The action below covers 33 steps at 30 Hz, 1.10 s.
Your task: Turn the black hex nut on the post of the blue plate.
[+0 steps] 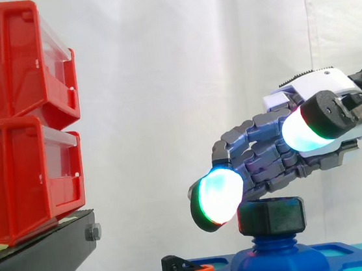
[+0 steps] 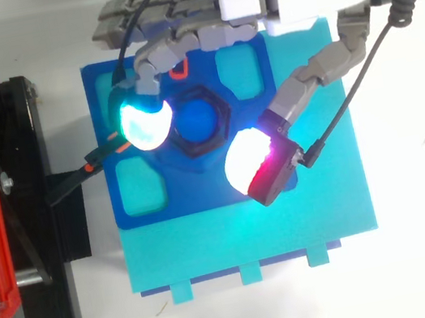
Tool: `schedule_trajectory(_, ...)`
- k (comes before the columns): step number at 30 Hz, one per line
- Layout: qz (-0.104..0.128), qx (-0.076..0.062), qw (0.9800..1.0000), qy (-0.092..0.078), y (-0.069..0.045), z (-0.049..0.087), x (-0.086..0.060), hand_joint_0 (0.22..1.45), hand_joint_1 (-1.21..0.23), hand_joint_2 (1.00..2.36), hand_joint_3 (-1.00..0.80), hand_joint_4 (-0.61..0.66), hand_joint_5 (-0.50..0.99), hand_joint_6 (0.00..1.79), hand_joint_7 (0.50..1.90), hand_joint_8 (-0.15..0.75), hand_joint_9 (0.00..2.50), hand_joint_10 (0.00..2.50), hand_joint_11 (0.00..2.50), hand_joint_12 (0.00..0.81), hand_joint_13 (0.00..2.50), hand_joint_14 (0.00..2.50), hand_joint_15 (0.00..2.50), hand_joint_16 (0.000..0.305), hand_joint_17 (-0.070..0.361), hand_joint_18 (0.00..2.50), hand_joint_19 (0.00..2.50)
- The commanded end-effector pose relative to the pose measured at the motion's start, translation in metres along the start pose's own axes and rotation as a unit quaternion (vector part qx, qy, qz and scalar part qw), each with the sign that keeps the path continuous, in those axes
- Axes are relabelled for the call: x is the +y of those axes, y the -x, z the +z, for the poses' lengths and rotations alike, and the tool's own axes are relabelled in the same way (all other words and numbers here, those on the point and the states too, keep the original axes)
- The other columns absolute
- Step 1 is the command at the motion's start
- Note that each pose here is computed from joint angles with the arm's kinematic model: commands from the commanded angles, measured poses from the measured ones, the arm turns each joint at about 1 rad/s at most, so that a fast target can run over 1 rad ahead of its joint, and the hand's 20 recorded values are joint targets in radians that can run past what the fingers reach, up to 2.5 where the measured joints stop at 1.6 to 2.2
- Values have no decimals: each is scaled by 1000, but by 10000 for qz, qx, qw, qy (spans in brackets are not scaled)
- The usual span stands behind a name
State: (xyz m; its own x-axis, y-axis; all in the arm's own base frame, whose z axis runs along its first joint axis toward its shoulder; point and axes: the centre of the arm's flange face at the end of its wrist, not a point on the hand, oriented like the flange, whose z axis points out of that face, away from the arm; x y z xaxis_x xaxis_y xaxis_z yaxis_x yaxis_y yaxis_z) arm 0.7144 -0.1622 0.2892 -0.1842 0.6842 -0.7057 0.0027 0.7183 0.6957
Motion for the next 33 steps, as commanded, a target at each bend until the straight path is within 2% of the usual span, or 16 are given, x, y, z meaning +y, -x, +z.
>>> schedule_trajectory(1, 3, 8, 10000, 2, 2, -1, -2, 405, -494, 1000, -500, 163, -253, 503, 889, 237, 0, 0, 0, 354, 0, 0, 0, 49, 110, 0, 0)
schedule_trajectory(21, 38, 51, 10000, 49, 20, -15, -23, 406, -492, 1000, -500, 165, -253, 503, 892, 238, 0, 0, 0, 355, 0, 0, 0, 49, 110, 0, 0)
schedule_trajectory(33, 42, 38, 9999, 83, 29, -20, -29, 406, -491, 1000, -500, 165, -253, 503, 889, 237, 0, 0, 0, 356, 0, 0, 0, 49, 110, 0, 0)
